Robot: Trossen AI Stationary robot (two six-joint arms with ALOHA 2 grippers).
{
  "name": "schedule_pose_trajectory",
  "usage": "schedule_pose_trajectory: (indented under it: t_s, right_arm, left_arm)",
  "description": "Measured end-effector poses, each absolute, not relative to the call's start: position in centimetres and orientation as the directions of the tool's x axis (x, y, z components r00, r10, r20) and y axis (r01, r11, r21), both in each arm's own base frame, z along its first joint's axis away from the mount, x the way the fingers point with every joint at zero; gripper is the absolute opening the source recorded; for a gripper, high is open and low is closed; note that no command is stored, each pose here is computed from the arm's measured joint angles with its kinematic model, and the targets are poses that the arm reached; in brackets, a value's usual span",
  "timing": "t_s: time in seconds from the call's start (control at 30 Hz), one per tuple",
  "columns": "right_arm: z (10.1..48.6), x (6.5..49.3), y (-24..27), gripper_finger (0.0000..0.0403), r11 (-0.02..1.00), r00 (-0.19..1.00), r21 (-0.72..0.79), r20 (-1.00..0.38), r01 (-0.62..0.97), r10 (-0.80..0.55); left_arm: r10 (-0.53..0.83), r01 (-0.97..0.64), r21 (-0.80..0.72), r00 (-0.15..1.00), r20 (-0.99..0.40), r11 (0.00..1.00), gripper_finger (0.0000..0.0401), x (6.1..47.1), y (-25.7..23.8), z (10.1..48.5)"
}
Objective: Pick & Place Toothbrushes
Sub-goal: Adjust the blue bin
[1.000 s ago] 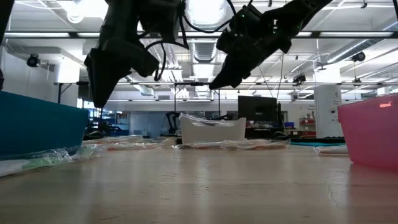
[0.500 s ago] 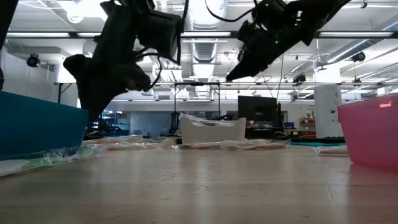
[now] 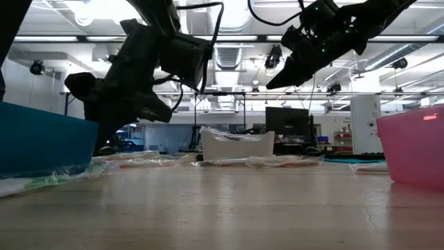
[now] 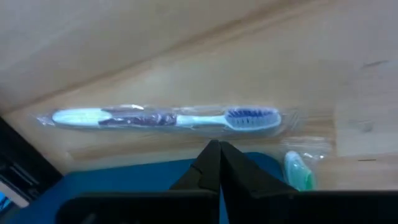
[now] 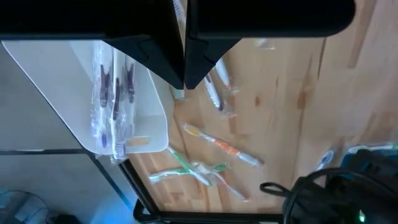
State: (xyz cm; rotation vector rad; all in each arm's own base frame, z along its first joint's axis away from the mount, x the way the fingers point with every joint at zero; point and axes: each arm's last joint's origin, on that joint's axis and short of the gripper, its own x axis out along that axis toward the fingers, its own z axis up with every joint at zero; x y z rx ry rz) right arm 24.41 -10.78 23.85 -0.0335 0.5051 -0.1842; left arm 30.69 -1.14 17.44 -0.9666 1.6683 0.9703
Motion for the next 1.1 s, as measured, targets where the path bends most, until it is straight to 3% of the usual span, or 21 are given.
schedule_pose_trajectory:
  t_s: [0.3, 0.6, 0.93, 1.1]
  right_arm:
    - [23.9, 24.4, -10.8, 0.0008, 0.982, 0.861, -0.079, -0.473, 0.169, -0.186]
    - [23.9, 24.4, -10.8, 0.0008, 0.983, 0.862, -0.080, -0.473, 0.165, -0.184]
    - [23.9, 24.4, -10.8, 0.0008, 0.984, 0.863, -0.079, -0.473, 0.162, -0.180]
    - [23.7, 24.4, -10.8, 0.0008, 0.984, 0.861, -0.080, -0.476, 0.160, -0.178]
  left_arm:
    - [-0.204, -0.898, 0.155, -0.258, -0.944, 0.413, 0.0004, 31.5, -1.1, 15.7]
    - [-0.251, -0.866, -0.027, -0.115, -0.961, 0.499, 0.0003, 33.2, -0.6, 14.6]
    - [-0.199, -0.742, -0.246, 0.155, -0.968, 0.623, 0.0002, 37.1, 0.6, 17.9]
    - [-0.126, -0.668, -0.232, 0.204, -0.971, 0.707, 0.0005, 38.2, 1.0, 21.9]
